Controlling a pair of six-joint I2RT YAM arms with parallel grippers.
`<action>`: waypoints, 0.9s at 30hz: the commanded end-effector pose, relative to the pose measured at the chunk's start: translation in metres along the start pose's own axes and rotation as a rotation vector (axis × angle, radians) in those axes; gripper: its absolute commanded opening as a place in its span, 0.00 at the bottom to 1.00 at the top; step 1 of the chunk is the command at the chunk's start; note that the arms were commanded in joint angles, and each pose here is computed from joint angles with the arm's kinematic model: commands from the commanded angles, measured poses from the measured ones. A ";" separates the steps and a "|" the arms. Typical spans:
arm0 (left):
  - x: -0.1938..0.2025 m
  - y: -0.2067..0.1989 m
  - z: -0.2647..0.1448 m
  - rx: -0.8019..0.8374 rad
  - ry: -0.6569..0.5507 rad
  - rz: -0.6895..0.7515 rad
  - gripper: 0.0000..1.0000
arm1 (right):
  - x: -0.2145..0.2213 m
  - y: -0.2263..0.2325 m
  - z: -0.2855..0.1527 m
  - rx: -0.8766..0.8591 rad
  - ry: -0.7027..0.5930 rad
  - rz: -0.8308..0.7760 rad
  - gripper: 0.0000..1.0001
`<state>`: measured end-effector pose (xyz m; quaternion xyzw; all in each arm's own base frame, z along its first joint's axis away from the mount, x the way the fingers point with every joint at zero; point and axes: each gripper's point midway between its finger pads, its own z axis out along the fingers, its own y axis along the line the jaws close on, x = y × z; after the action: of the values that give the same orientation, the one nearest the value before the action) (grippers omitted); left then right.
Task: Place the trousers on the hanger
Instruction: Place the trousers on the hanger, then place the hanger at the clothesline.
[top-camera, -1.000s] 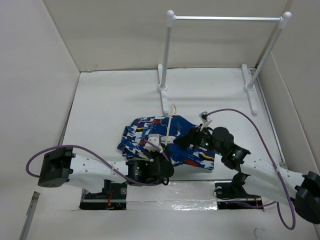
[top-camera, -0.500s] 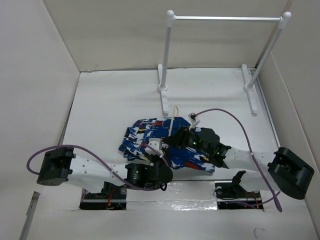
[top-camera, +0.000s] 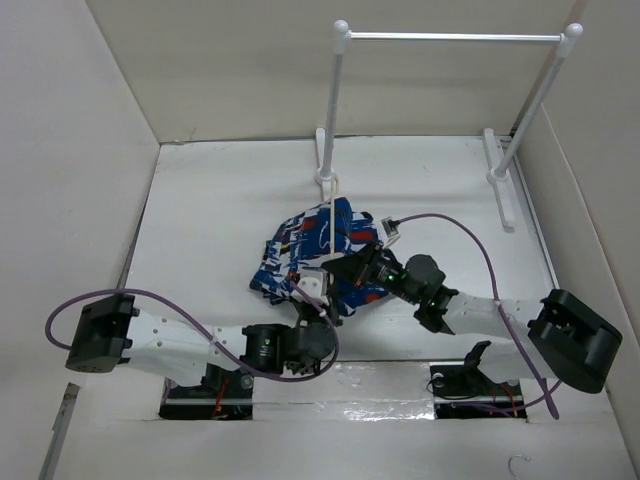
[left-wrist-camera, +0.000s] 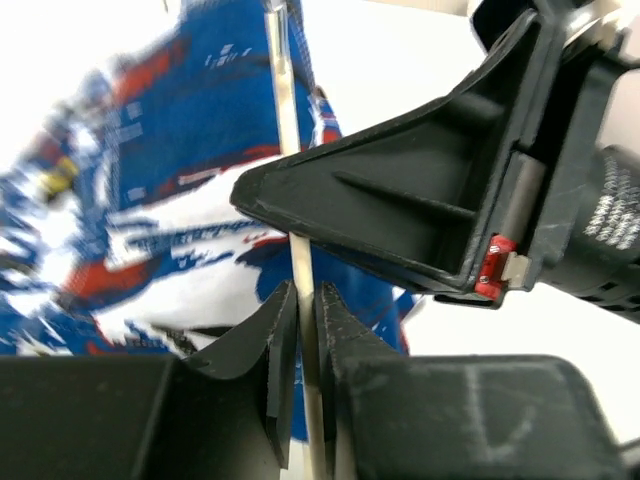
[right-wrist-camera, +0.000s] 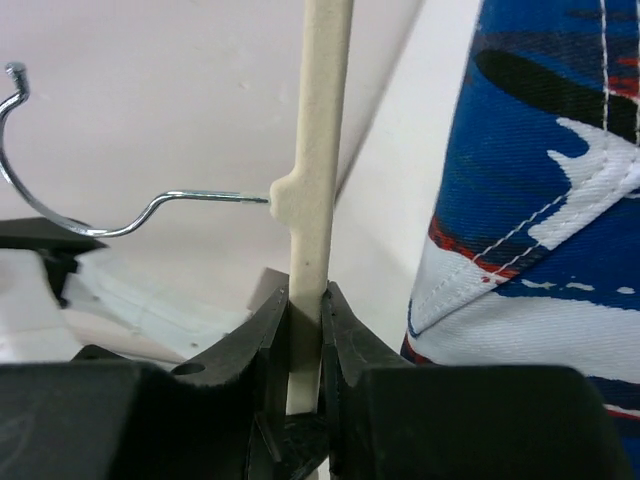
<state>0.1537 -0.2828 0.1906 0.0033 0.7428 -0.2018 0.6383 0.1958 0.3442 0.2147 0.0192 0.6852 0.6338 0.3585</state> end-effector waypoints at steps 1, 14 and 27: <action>-0.090 -0.050 -0.003 0.108 -0.103 -0.226 0.08 | -0.023 0.071 0.004 -0.273 -0.018 0.012 0.00; -0.189 -0.055 -0.011 0.276 -0.205 -0.292 0.62 | -0.126 0.132 0.008 -0.456 -0.151 0.053 0.00; -0.205 0.031 -0.034 0.184 -0.230 -0.410 0.62 | -0.205 0.137 0.001 -0.456 -0.237 -0.026 0.00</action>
<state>0.1638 -0.2046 0.3888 -0.1020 0.6201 -0.4108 0.6605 0.3096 0.2913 0.3343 0.0903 0.5891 0.7171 0.3615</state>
